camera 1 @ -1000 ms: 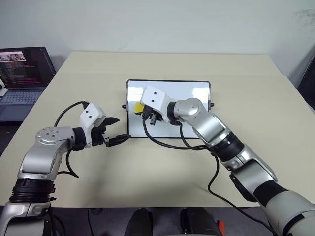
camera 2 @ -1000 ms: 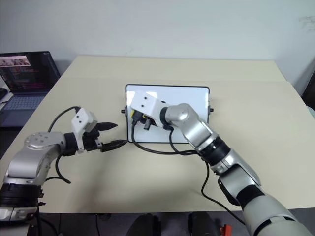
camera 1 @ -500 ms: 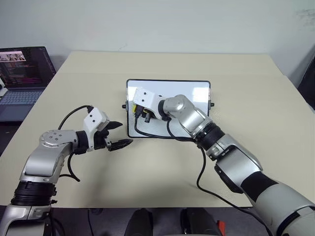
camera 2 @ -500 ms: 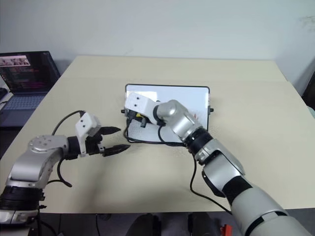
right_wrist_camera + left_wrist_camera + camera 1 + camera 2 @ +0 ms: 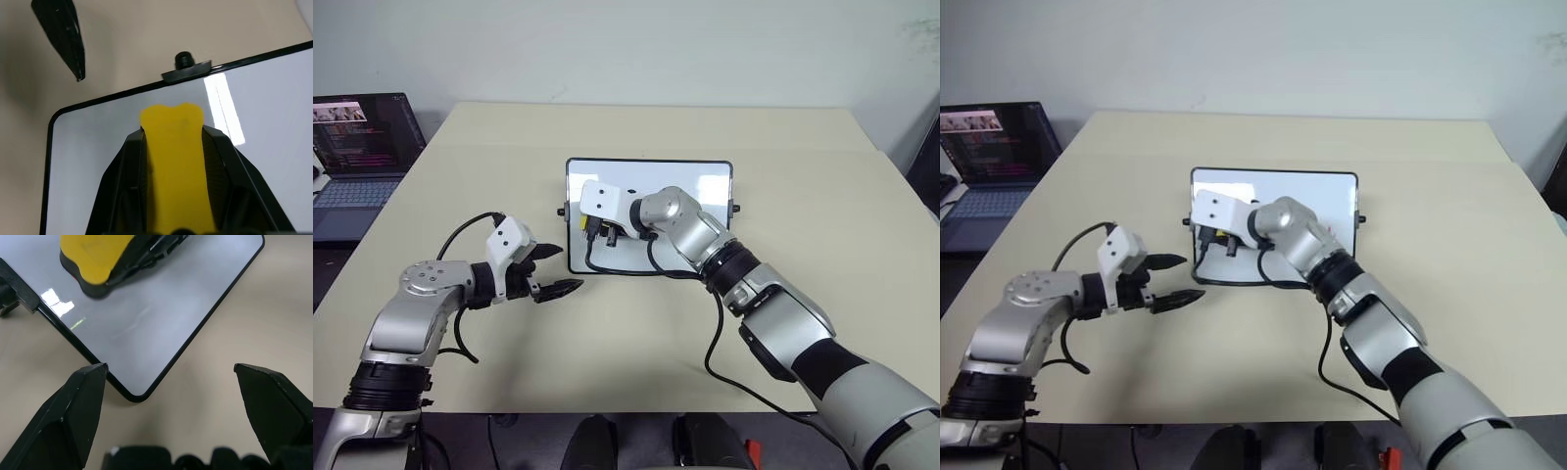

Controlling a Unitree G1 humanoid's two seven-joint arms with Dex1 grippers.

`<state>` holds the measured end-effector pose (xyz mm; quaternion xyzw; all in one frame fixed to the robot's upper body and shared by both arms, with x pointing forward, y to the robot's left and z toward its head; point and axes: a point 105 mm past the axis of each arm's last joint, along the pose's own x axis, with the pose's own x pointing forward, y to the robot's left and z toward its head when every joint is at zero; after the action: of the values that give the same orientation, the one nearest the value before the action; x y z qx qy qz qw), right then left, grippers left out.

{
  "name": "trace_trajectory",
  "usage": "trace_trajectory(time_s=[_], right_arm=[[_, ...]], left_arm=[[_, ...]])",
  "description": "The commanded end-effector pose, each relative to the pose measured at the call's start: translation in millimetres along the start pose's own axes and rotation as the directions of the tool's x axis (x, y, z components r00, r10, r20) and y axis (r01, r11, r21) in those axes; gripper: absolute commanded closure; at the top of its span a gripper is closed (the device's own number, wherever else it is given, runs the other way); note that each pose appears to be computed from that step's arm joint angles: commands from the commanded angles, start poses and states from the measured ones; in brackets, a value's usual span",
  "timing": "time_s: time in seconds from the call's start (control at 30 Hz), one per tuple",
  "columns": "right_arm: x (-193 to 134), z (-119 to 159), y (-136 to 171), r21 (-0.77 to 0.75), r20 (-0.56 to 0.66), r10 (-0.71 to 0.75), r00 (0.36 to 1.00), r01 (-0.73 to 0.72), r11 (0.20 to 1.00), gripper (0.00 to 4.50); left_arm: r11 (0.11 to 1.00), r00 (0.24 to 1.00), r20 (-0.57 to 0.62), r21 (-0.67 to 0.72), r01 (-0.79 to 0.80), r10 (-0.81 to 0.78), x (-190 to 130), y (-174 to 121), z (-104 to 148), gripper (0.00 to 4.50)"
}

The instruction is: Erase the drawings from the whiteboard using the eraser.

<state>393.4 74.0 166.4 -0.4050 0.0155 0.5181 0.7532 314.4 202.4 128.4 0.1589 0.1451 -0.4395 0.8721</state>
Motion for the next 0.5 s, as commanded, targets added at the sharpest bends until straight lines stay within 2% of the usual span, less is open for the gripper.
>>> trace_trajectory(time_s=[0.03, 0.17, 0.37, 0.5], right_arm=[[-5, -5, -10, 0.023, -0.014, -0.043, 0.999, 0.043, 0.999, 3.31], [-11, -3, -20, 0.097, 0.005, -0.067, 0.998, 0.066, 0.993, 3.31], [-10, -18, -4, 0.109, -0.039, 0.022, 0.999, -0.018, 0.994, 3.31], [-8, -17, 1, 0.101, -0.040, 0.032, 0.999, -0.028, 0.995, 3.31]], left_arm=[[0.998, 1.000, 0.026, 0.056, 0.016, -0.018, 1, -2, 12, 0.00], [0.998, 0.999, 0.027, 0.058, 0.027, -0.029, 3, -3, 12, 0.00], [0.997, 0.999, 0.028, 0.061, 0.036, -0.037, 5, -4, 12, 0.00], [0.997, 0.999, 0.027, 0.063, 0.042, -0.044, 7, -5, 12, 0.00]])
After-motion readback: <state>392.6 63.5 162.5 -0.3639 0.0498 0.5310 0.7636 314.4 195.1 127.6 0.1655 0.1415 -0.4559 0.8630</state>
